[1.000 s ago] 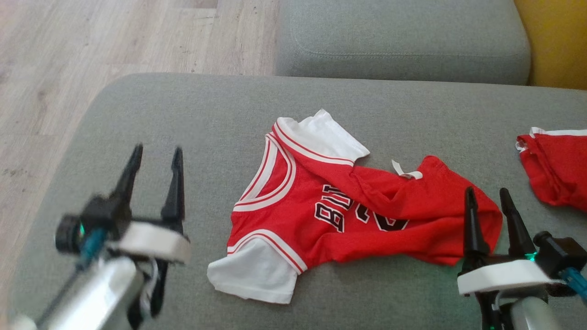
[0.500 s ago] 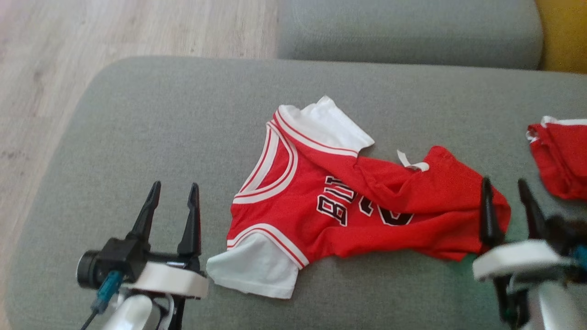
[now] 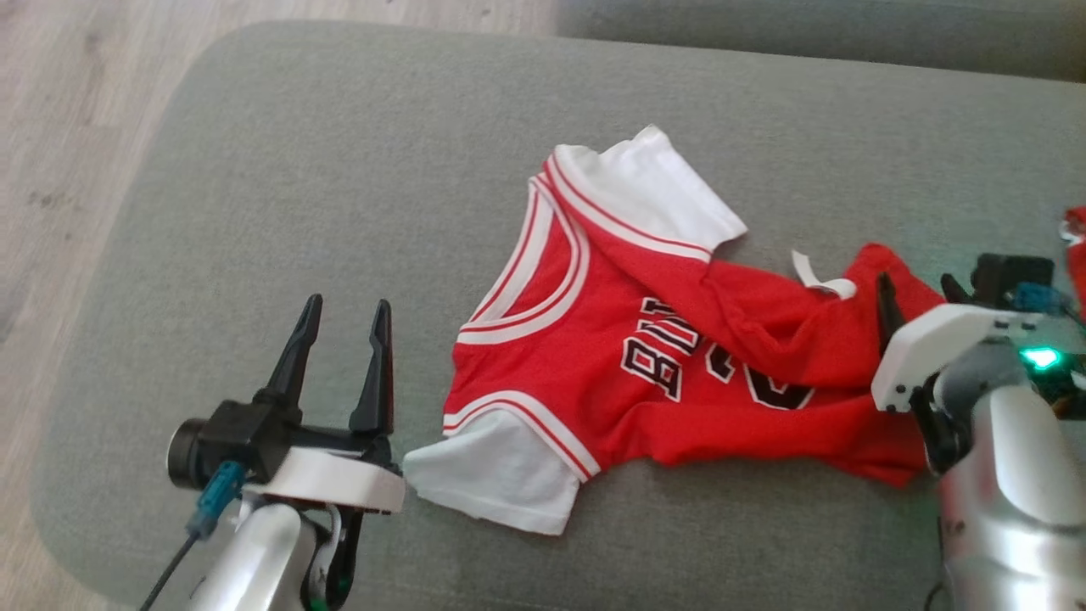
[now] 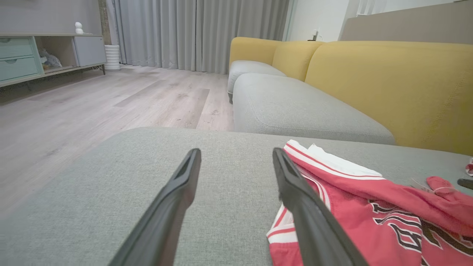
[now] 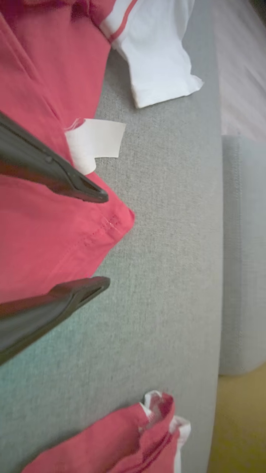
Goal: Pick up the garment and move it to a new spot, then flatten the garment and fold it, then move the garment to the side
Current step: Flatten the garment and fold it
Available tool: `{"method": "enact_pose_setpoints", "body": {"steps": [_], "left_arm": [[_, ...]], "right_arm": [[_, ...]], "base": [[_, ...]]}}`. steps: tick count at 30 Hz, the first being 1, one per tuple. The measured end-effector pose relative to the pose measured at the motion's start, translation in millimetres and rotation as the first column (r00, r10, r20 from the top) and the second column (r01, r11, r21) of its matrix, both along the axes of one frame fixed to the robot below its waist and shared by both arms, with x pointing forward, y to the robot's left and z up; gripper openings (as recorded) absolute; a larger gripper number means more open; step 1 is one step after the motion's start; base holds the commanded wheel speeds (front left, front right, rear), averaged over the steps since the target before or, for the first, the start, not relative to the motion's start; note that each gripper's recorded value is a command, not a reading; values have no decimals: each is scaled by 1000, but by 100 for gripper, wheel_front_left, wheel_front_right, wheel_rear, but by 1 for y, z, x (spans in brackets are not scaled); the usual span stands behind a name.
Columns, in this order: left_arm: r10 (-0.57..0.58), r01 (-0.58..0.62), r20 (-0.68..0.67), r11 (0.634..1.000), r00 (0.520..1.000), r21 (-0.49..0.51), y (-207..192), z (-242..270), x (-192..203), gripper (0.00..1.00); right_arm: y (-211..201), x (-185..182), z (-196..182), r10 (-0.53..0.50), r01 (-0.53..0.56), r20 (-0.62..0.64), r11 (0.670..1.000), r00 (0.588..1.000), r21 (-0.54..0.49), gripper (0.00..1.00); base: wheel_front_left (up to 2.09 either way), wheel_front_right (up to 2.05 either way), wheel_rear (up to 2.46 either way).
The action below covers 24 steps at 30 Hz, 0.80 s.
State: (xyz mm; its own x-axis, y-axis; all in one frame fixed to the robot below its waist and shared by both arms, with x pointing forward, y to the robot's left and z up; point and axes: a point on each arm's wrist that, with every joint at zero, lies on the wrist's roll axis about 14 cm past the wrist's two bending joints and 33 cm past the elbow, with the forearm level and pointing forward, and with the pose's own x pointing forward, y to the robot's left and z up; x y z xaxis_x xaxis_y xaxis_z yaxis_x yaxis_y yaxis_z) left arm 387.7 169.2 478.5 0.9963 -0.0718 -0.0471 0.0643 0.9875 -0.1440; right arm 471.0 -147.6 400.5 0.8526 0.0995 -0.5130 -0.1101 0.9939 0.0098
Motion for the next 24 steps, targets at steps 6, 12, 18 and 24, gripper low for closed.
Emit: {"method": "enact_pose_setpoints", "body": {"steps": [6, 12, 18, 24], "left_arm": [[24, -24, -16, 1000, 1000, 0, 8, -6, -2, 100], [25, -25, -25, 1000, 999, -9, 5, -10, -3, 100], [19, -19, -26, 1000, 999, -14, 3, -12, -1, 100], [29, -30, -26, 999, 999, -14, 6, -13, -2, 100]], "right_arm": [[10, 8, -16, 41, -47, -83, 997, 996, -67, 100], [9, 12, -30, 35, -48, -135, 994, 990, -93, 100], [18, 26, -32, 43, -55, -151, 996, 988, -73, 0], [26, 33, -28, 69, -80, -137, 994, 988, -80, 0]], "base": [[0, 0, 0], [0, 0, 0], [0, 0, 0], [0, 0, 0]]}}
